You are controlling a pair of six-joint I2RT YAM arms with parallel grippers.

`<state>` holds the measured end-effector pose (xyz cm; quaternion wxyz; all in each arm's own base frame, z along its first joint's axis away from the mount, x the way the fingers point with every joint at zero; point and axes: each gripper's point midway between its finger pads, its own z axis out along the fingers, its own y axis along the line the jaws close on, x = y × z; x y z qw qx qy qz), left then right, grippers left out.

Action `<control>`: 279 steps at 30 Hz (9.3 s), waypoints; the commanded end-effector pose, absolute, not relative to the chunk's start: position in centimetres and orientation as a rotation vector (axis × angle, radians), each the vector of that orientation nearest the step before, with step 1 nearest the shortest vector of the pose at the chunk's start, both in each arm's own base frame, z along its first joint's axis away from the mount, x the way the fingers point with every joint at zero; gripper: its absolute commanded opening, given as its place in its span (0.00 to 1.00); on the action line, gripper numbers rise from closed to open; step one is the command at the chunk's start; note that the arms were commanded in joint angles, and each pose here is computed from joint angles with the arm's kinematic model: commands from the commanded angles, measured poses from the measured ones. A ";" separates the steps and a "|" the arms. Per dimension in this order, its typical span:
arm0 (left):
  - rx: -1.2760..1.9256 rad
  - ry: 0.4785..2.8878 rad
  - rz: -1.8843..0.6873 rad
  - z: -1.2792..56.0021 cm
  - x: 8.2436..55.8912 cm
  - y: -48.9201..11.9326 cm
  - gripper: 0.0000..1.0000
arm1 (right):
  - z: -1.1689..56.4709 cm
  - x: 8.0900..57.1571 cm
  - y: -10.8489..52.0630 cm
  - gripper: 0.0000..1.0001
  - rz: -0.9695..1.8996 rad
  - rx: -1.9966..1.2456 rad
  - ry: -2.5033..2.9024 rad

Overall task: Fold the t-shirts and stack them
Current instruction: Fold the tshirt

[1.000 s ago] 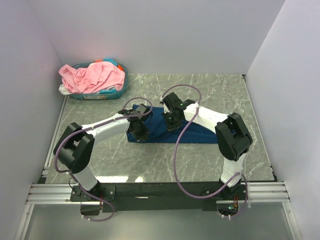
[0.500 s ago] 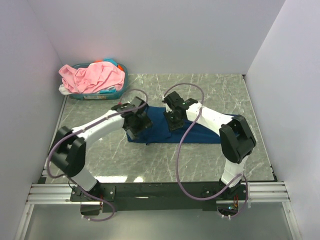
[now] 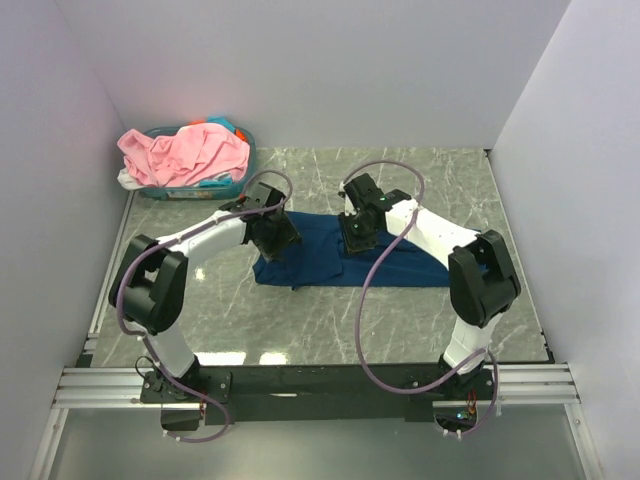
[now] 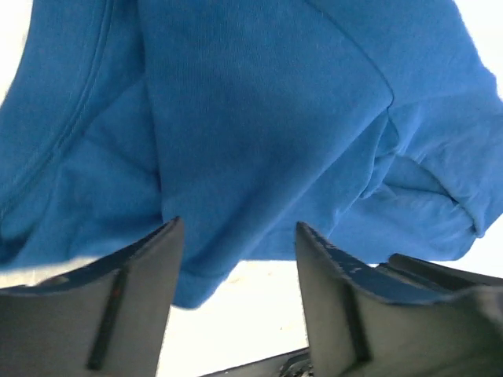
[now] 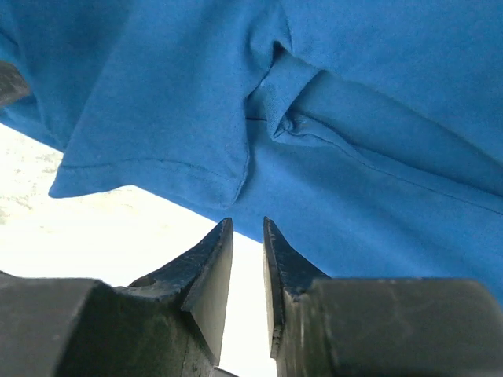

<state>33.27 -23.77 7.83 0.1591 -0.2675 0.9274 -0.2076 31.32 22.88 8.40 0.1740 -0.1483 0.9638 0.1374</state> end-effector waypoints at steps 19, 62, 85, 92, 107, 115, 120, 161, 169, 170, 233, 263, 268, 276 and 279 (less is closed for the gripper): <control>-0.658 2.619 -0.838 5.2 37.5 -25.8 0.56 | 3.2 29.5 24.1 0.36 0.516 -0.444 2.900; -0.644 2.688 -0.645 2.6 37.3 -23.3 0.60 | 4.6 29.6 21.2 0.20 0.580 -0.335 2.929; -0.439 2.556 -0.855 10.5 42.9 -28.3 0.67 | 7.5 42.8 8.1 0.25 0.312 0.196 2.748; -0.417 2.668 -0.868 6.8 42.6 -29.3 0.66 | 4.1 41.9 7.5 0.25 0.292 0.228 2.817; -0.397 2.727 -0.777 1.8 47.1 -27.6 0.67 | 0.3 37.6 5.7 0.25 0.182 0.282 2.973; -0.266 2.696 -0.816 0.6 50.7 -28.2 0.67 | 0.5 33.9 5.9 0.25 0.197 0.377 3.042; -0.138 2.632 -0.890 0.9 52.6 -29.5 0.65 | 0.5 31.4 7.3 0.25 0.308 0.438 3.077; -0.455 2.620 -1.234 6.3 47.4 -31.4 0.67 | 1.7 29.5 4.7 0.24 0.041 0.343 3.111; -0.399 2.645 -1.116 3.2 49.3 -30.4 0.67 | -0.4 27.3 5.6 0.24 0.063 0.348 3.191; -0.397 2.653 -1.101 2.9 49.4 -30.2 0.67 | -0.5 27.1 5.8 0.24 0.071 0.342 3.198; -0.483 2.494 -1.270 3.9 52.8 -30.8 0.64 | 0.5 20.2 22.6 0.24 0.521 -0.325 3.202; -0.130 1.962 -1.422 17.0 59.7 -32.3 0.68 | 6.5 22.4 23.1 0.27 0.436 -0.449 3.035; -0.104 1.916 -1.354 22.7 57.8 -32.0 0.68 | 7.1 19.5 21.0 0.35 0.429 -0.376 3.039; -0.071 2.118 -0.951 21.3 47.4 -29.9 0.69 | 7.0 16.9 20.3 0.39 0.526 -0.283 2.979; -0.102 2.184 -0.891 19.4 41.0 -29.0 0.68 | 6.6 15.6 20.7 0.41 0.579 -0.301 2.975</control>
